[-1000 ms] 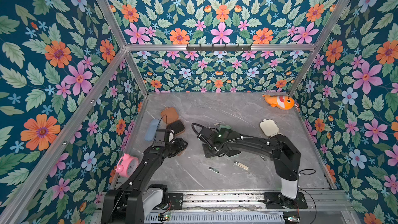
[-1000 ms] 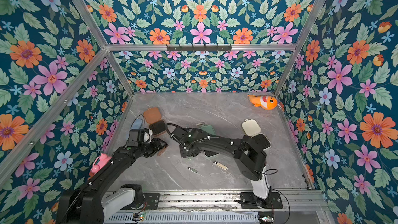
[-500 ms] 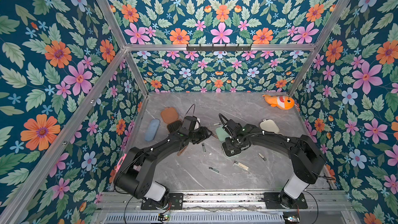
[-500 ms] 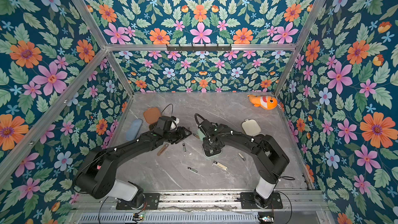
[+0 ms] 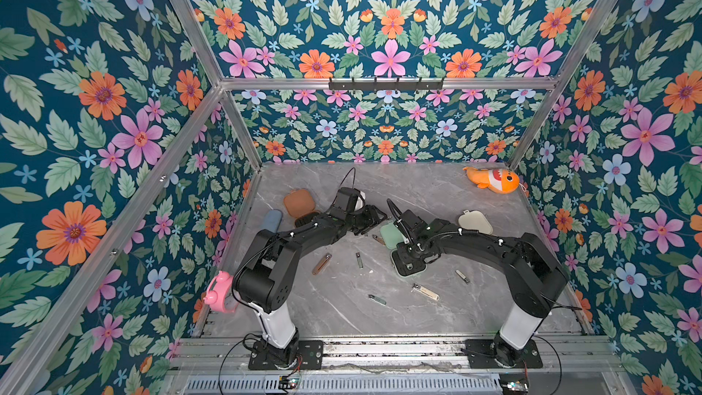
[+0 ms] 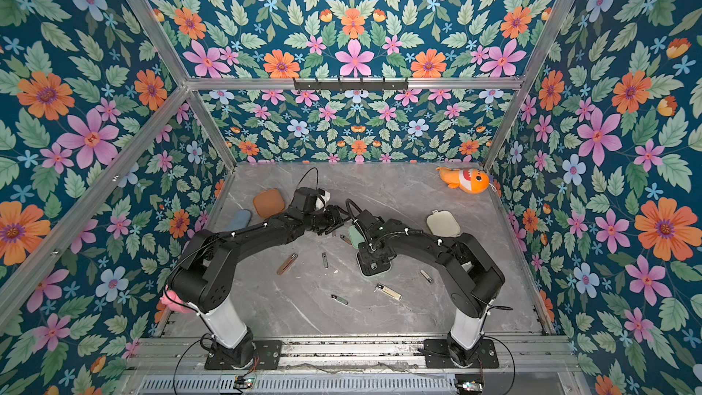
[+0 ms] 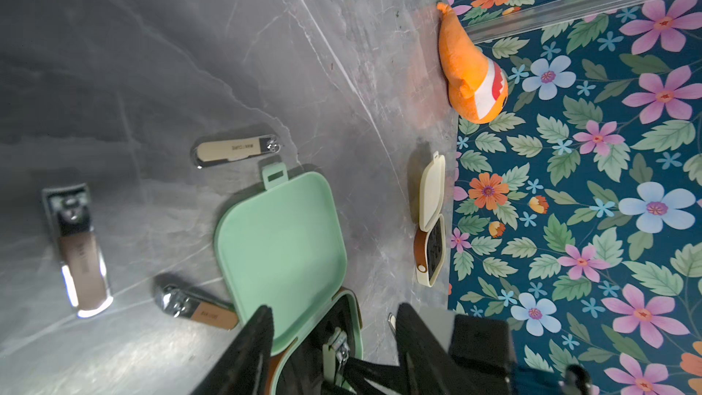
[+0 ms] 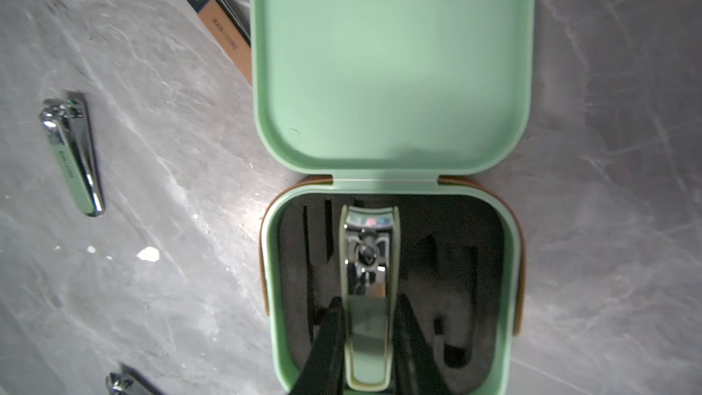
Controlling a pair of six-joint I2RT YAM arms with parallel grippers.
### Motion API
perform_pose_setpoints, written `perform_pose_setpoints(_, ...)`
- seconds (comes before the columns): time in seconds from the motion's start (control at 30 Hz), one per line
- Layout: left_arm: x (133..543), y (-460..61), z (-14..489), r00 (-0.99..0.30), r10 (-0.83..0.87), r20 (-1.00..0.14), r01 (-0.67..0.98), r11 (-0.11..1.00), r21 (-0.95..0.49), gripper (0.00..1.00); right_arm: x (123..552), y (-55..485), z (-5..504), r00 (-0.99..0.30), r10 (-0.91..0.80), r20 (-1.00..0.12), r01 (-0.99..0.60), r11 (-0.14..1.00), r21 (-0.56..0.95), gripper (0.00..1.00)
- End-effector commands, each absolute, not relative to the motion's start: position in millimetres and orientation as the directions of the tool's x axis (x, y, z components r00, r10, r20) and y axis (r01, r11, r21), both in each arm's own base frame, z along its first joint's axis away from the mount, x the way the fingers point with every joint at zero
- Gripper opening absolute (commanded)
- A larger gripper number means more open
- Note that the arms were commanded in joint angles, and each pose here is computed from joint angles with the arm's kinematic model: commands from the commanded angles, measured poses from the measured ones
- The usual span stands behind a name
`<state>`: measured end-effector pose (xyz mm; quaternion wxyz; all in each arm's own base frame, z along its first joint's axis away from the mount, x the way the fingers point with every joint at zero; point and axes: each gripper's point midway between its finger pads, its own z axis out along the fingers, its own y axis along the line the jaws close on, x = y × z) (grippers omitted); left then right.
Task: Organize nail clipper sets
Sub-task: Place the nail clipper in the storage box.
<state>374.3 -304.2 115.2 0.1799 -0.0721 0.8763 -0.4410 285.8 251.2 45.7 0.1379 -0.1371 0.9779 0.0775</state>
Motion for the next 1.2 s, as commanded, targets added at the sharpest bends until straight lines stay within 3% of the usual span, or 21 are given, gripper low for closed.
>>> perform_pose_setpoints(0.0,379,-320,121,-0.932,-0.271,-0.239,0.050,0.559,-0.827,0.55,287,254,45,-0.918,-0.259,-0.301,-0.306,0.944,0.120,0.11)
perform_pose_setpoints(0.37,386,-354,91,-0.953,-0.228,-0.201,0.043,0.555,-0.831,0.54,280,250,43,-0.919,-0.257,-0.301,-0.306,0.943,0.131,0.12)
perform_pose_setpoints(1.17,375,-337,29,-0.958,-0.251,-0.138,-0.058,0.641,-0.765,0.50,262,238,12,-0.934,-0.280,-0.221,-0.309,0.944,0.111,0.11)
